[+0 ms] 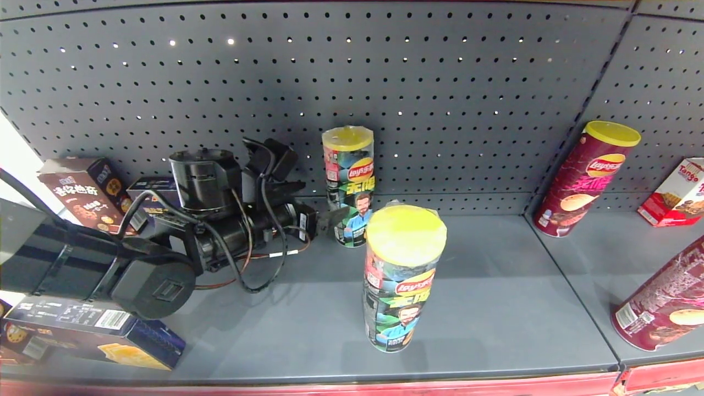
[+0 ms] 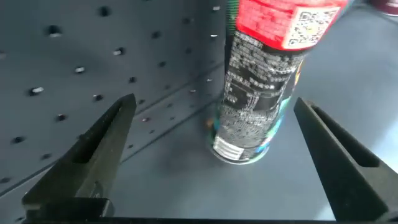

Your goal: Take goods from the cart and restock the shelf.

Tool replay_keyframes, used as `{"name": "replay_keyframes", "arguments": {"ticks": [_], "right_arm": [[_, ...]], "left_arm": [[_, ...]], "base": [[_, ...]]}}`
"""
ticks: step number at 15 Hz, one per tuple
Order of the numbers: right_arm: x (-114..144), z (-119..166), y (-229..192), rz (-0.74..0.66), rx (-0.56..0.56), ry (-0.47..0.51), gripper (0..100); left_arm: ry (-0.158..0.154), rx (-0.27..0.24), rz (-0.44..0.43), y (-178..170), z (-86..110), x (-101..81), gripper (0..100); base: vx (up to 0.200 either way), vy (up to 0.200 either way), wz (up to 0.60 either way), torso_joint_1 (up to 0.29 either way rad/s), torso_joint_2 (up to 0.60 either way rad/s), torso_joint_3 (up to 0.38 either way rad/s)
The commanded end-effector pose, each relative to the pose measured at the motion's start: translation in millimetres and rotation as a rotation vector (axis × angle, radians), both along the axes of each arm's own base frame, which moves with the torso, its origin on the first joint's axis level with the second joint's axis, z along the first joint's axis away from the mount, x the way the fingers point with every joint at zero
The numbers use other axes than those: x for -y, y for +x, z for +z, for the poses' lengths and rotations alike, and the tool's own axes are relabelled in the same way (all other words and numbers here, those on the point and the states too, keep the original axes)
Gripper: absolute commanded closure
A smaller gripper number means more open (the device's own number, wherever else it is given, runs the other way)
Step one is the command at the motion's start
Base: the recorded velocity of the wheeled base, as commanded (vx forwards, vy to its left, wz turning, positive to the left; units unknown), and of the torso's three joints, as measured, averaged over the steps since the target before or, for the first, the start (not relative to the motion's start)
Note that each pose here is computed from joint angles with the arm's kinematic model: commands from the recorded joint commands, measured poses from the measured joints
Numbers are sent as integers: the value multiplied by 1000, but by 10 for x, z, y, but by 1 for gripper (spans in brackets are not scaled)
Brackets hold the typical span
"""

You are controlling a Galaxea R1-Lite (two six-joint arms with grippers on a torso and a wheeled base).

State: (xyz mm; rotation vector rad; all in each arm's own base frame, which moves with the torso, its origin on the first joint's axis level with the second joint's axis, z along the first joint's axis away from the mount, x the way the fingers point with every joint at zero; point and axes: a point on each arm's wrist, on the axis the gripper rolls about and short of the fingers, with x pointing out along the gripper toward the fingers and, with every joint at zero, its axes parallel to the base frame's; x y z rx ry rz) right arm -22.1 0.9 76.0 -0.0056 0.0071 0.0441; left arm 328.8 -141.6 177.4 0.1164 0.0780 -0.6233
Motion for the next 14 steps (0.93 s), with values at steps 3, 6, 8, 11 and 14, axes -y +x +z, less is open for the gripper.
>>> {"name": "replay_keyframes", "arguments": {"ticks": [3, 6, 8, 11, 14], "right_arm": [[0, 1, 2, 0, -2, 0, 0], [0, 1, 2, 0, -2, 0, 0], [0, 1, 2, 0, -2, 0, 0], [0, 1, 2, 0, -2, 0, 0], [0, 0, 1, 0, 0, 0, 0]], "left_arm": [[6, 10, 76, 23, 26, -25, 0], [11, 7, 114, 36, 10, -46, 0], [13, 7, 130, 44, 9, -52, 0], [18, 10, 177, 47, 9, -84, 0], [27, 52, 187, -46, 146, -145, 0]], "base": [[0, 0, 0, 0, 0, 0], [0, 0, 0, 0, 0, 0], [0, 0, 0, 0, 0, 0], [0, 0, 0, 0, 0, 0], [0, 0, 0, 0, 0, 0]]}}
